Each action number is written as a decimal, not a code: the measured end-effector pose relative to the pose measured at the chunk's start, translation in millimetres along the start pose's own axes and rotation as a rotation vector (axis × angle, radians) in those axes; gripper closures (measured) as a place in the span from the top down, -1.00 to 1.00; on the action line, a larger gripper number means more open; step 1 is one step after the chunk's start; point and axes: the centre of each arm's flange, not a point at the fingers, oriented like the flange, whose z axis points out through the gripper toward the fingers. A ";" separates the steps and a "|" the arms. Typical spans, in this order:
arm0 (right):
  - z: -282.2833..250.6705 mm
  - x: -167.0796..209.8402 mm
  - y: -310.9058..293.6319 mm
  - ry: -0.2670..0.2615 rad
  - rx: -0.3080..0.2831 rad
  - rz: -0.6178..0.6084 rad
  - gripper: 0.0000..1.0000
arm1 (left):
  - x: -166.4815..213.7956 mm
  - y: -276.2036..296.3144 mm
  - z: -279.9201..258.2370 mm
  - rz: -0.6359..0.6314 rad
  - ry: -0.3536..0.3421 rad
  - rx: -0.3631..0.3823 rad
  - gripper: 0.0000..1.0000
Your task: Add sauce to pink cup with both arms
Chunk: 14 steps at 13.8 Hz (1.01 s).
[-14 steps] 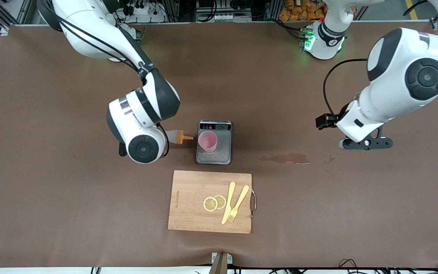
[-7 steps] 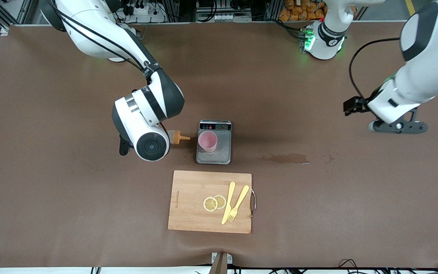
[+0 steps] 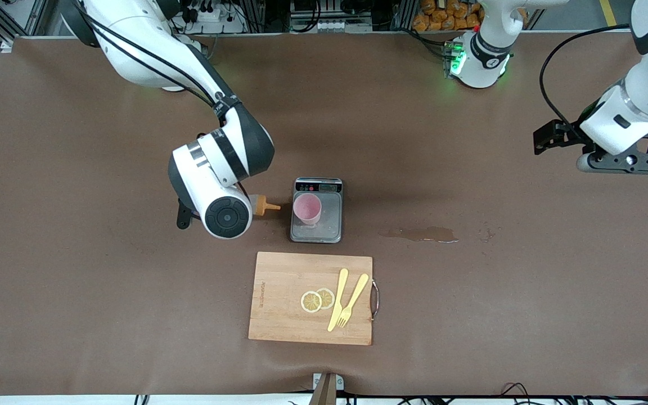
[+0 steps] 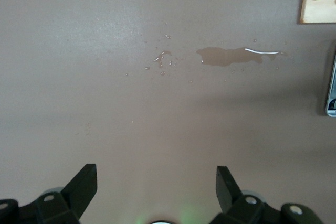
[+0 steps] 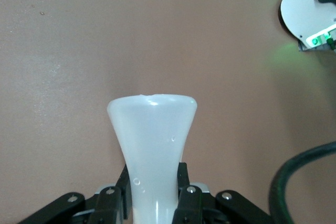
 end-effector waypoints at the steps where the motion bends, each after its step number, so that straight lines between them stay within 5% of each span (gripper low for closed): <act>1: 0.3 -1.2 -0.6 -0.003 0.004 0.007 -0.28 | -1.8 -2.9 -4.0 0.000 -0.001 0.000 1.00; 14: -0.2 -19.1 10.6 -0.002 0.019 0.008 -0.28 | -10.3 4.7 -24.1 0.021 -0.002 0.001 1.00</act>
